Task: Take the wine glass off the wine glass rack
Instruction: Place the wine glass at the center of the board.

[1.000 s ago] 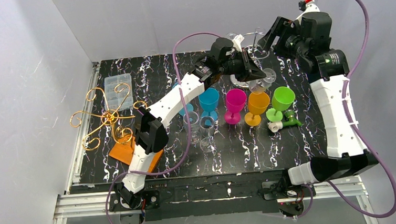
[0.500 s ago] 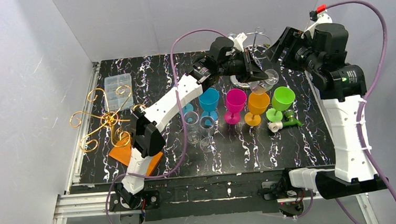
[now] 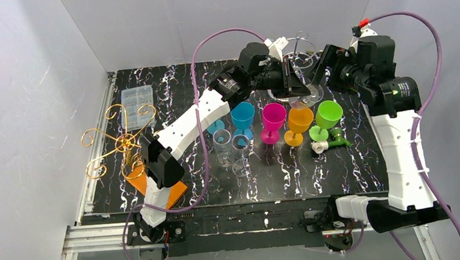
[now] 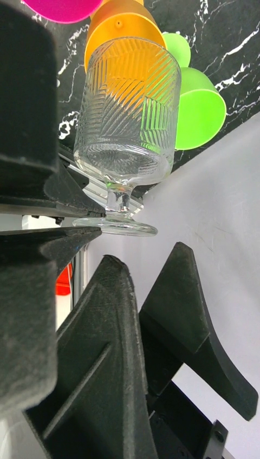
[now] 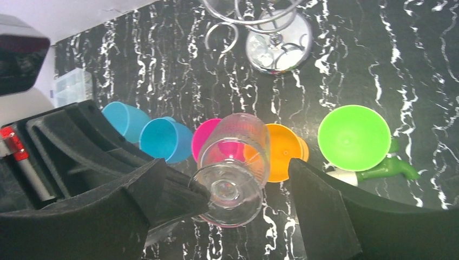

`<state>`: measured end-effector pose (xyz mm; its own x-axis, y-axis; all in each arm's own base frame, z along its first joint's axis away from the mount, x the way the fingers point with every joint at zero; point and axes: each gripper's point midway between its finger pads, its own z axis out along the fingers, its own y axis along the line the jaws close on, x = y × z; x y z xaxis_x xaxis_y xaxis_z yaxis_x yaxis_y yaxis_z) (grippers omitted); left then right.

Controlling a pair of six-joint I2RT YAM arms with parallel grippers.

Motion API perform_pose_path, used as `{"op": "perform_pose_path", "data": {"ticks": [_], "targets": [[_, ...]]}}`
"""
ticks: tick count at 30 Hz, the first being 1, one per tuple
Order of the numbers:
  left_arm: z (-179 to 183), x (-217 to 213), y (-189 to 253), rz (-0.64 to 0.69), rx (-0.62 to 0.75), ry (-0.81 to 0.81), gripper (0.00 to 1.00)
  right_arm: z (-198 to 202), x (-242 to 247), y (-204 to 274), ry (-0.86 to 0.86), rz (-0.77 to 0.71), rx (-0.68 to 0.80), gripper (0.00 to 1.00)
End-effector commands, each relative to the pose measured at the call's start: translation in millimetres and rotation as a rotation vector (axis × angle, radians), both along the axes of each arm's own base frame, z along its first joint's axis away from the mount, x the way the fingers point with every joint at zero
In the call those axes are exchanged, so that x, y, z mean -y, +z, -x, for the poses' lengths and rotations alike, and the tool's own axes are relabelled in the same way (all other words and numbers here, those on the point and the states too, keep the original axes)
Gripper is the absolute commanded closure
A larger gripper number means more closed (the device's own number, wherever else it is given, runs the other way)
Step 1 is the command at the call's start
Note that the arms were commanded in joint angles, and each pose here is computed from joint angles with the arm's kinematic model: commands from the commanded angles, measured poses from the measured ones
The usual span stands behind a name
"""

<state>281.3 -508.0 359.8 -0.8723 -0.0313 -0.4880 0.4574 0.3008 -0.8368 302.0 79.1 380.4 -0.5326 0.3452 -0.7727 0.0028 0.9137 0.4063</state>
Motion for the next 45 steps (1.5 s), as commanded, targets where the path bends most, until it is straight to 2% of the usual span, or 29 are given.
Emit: {"op": "perform_pose_path", "data": {"ticks": [1,8,11,14,16,17,23,32,37,41,45], "targets": [[23.9,-14.6,44.7,0.074,0.097,-0.058,1.00,-2.5,17.5,-5.9,-0.053,0.067,-0.013,0.07],[31.2,-21.5,42.8,0.053,0.114,-0.102,1.00,-12.5,32.0,-15.4,-0.071,0.075,-0.028,0.03],[32.5,-26.3,39.7,0.045,0.106,-0.130,1.00,-21.4,24.8,-19.4,-0.001,-0.031,-0.029,0.04],[13.9,-44.2,48.1,0.102,0.064,-0.098,1.00,-20.4,16.1,-21.1,0.074,-0.160,0.010,0.08],[1.1,-53.1,61.0,0.154,0.038,-0.082,1.00,-23.6,0.0,-18.7,0.169,-0.321,0.039,0.19],[-3.2,-55.0,66.8,0.172,0.034,-0.074,1.00,-24.2,-6.1,-18.7,0.201,-0.377,0.049,0.20],[-19.4,-58.3,78.5,0.212,-0.001,-0.035,1.00,-24.0,-23.2,-16.1,0.294,-0.526,0.064,0.23],[-28.3,-54.9,83.7,0.235,-0.030,-0.009,1.00,-19.2,-33.2,-13.5,0.347,-0.619,0.065,0.31],[-33.0,-59.0,79.5,0.225,-0.040,0.032,1.00,-23.1,-26.4,-20.7,0.283,-0.614,0.027,0.32],[-38.8,-63.5,81.2,0.239,-0.045,0.066,1.00,-28.1,-10.4,-35.6,0.190,-0.555,-0.022,0.32],[-37.0,-64.3,87.7,0.264,-0.047,0.063,1.00,-32.7,-9.1,-41.4,0.187,-0.587,-0.033,0.28]]}}
